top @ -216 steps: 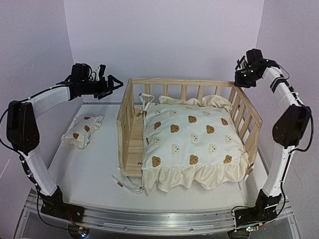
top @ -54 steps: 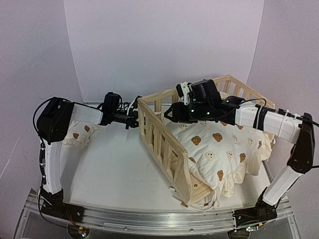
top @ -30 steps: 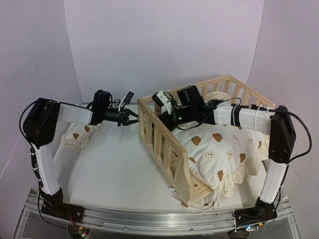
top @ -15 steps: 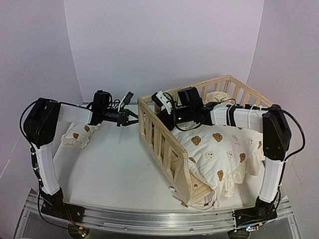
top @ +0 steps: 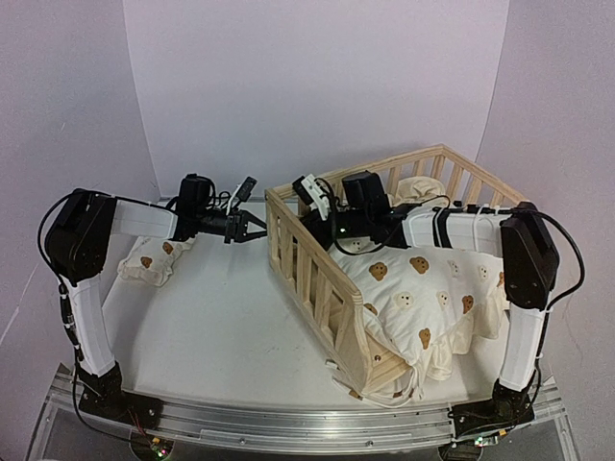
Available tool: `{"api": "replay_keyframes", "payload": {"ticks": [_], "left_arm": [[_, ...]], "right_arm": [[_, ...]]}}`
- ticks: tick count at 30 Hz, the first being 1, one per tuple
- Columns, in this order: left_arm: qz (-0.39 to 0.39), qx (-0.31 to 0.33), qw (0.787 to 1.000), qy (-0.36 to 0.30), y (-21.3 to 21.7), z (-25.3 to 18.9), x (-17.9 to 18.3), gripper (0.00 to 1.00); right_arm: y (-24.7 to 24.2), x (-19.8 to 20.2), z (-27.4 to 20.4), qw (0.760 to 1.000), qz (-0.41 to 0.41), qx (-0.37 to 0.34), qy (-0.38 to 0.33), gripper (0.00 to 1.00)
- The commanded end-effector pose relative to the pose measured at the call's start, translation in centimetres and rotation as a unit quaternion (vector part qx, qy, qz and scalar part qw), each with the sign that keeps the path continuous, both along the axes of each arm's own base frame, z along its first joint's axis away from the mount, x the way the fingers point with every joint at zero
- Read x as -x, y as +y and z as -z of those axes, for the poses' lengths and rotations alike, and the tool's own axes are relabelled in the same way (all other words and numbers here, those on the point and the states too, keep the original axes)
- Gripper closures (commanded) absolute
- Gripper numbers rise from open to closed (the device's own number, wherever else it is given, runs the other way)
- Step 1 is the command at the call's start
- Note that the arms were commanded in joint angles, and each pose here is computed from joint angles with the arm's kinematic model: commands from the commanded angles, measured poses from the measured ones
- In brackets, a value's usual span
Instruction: Set up the pet bed
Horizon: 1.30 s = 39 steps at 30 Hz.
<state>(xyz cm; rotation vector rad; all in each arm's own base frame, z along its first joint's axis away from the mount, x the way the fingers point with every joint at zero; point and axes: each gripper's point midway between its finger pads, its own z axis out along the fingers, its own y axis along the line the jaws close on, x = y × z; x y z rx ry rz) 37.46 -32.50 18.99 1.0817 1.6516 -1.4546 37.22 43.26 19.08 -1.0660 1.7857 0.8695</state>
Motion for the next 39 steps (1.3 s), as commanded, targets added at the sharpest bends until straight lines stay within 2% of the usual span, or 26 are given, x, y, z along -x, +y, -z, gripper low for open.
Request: {"api": "replay_keyframes", "payload": {"ticks": [1,8,13,15,21,25,27,33,39], "left_arm": [[0.075,0.039,0.996,-0.022,-0.7,-4.4,3.4,1.00],[0.104,0.048,0.993,-0.030,-1.0,-5.5,5.4,1.00],[0.116,0.054,0.991,-0.039,-0.9,-6.2,6.3,1.00],[0.118,0.054,0.991,-0.038,-1.1,-6.1,6.4,1.00],[0.148,0.055,0.987,-0.020,-1.8,-5.4,7.8,1.00],[0.151,0.054,0.987,-0.016,-1.7,-4.9,8.3,1.00],[0.143,0.051,0.988,-0.018,-1.7,-4.8,8.2,1.00],[0.059,0.022,0.998,0.009,-0.7,-2.7,4.3,0.99],[0.019,0.008,0.999,0.034,-0.1,-1.8,2.7,0.97]], "right_arm": [[0.0,-0.8,-0.2,1.000,0.019,-0.011,-0.005,0.52],[-0.1,-0.5,-0.2,1.000,0.017,-0.014,0.000,0.51],[-0.4,-0.5,-0.1,1.000,0.020,-0.009,-0.006,0.42],[-0.6,-0.6,0.1,1.000,0.025,-0.004,-0.008,0.41],[-1.3,-1.6,0.1,0.998,0.065,-0.005,-0.009,0.59],[-1.7,-1.8,-1.0,0.996,0.088,-0.022,0.004,0.83],[-1.9,-1.7,-2.1,0.995,0.094,-0.031,0.005,0.98],[-4.1,0.4,-3.0,0.991,0.116,0.013,0.072,1.00],[-4.4,4.1,-2.0,0.984,0.068,0.035,0.162,1.00]]}}
